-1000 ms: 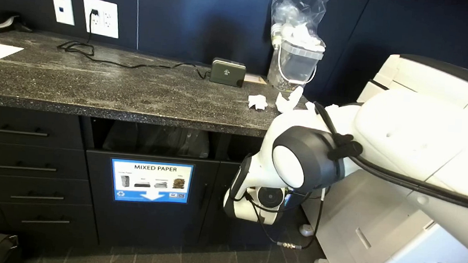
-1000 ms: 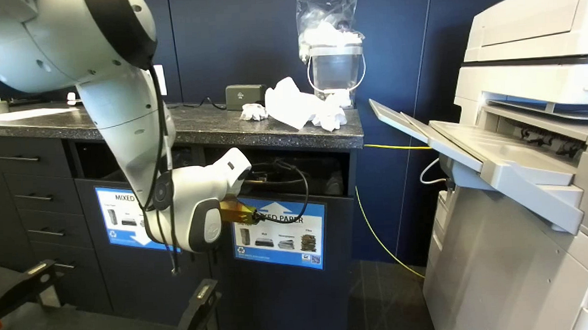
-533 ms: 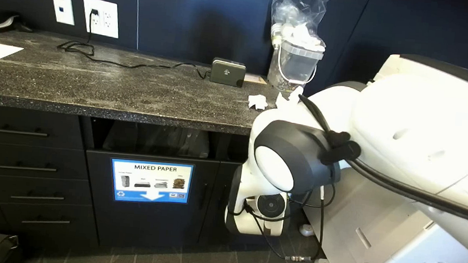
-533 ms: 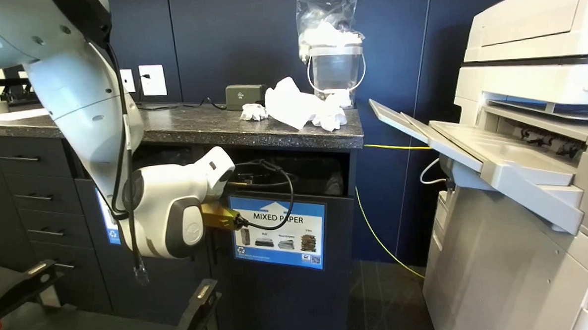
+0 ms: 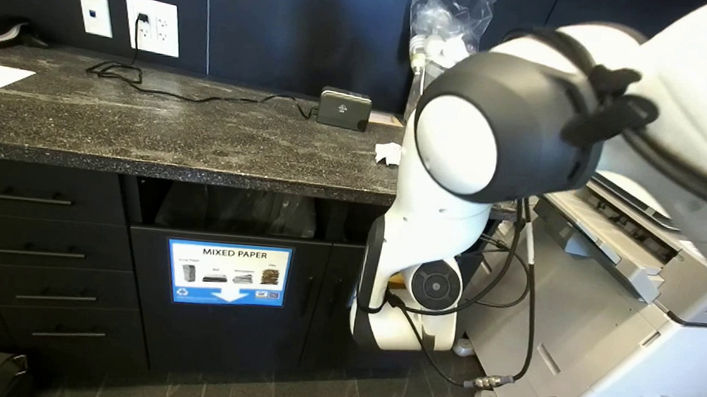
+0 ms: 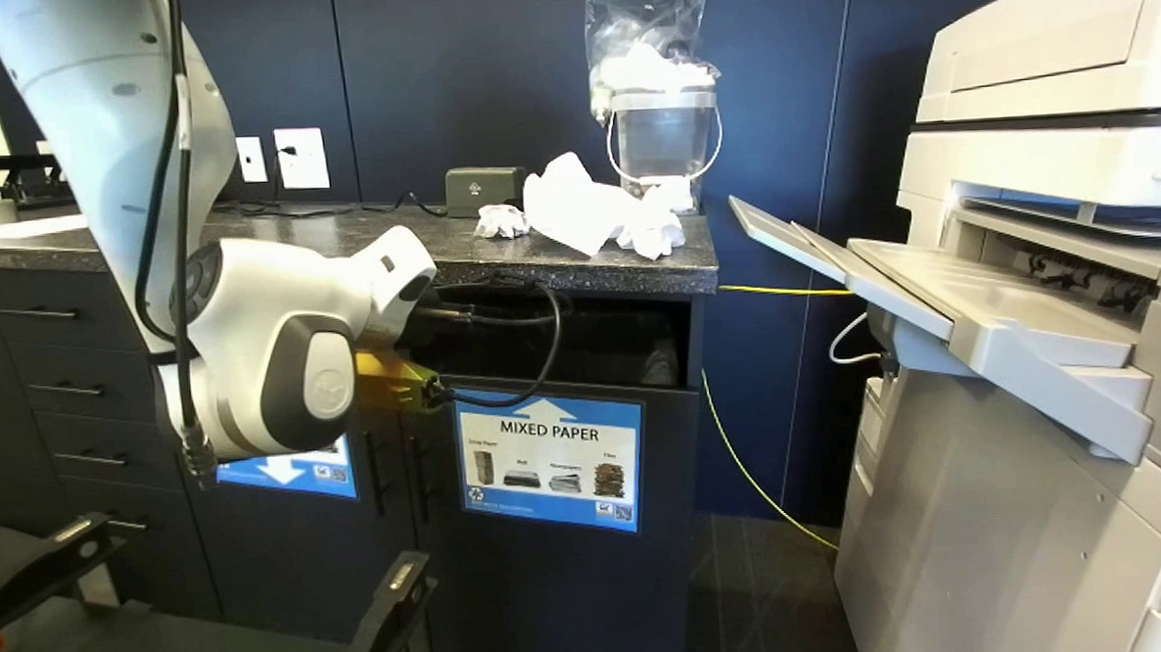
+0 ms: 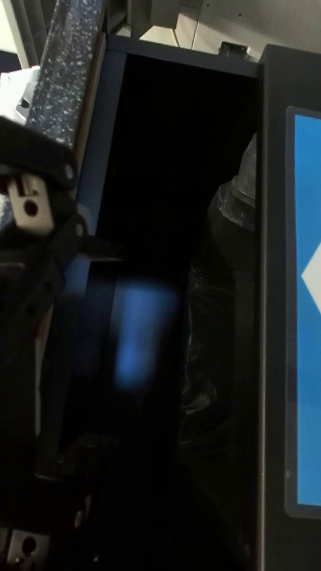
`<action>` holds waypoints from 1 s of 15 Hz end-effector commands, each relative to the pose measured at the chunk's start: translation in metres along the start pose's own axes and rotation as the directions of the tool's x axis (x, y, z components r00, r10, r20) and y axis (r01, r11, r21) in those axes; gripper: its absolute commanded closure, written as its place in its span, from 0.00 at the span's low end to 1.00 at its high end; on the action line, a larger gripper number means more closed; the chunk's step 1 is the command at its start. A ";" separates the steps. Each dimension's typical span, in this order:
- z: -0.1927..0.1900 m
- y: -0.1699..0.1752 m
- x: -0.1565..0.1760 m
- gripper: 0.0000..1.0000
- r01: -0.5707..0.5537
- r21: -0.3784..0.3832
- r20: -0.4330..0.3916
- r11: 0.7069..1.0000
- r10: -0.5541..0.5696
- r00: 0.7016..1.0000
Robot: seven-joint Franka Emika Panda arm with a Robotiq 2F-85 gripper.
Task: Throw some of the papers on the countertop into the trash can on the right
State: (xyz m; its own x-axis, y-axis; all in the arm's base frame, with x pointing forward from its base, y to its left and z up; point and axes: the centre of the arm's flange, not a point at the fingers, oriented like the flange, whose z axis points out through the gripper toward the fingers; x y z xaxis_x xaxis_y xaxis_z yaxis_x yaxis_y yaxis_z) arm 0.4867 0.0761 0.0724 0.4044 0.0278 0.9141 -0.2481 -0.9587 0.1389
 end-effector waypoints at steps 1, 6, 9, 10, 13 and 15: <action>-0.065 0.025 0.054 0.00 -0.035 0.043 0.107 0.998 0.031 0.994; -0.104 0.037 0.099 0.00 -0.062 0.075 0.288 0.995 0.038 0.957; -0.110 0.046 0.128 0.00 -0.083 0.071 0.413 0.994 0.047 0.909; -0.110 0.049 0.137 0.00 -0.095 0.055 0.452 0.994 0.059 0.890; -0.098 0.059 0.171 0.00 -0.121 0.041 0.578 0.992 0.075 0.812; -0.092 0.072 0.193 0.00 -0.136 0.043 0.639 0.990 0.078 0.766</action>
State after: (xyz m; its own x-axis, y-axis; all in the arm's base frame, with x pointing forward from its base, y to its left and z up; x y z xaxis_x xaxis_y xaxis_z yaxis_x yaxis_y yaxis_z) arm 0.4499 0.0412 0.2217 0.8125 -0.2118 0.5431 -0.2570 -0.9664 0.0075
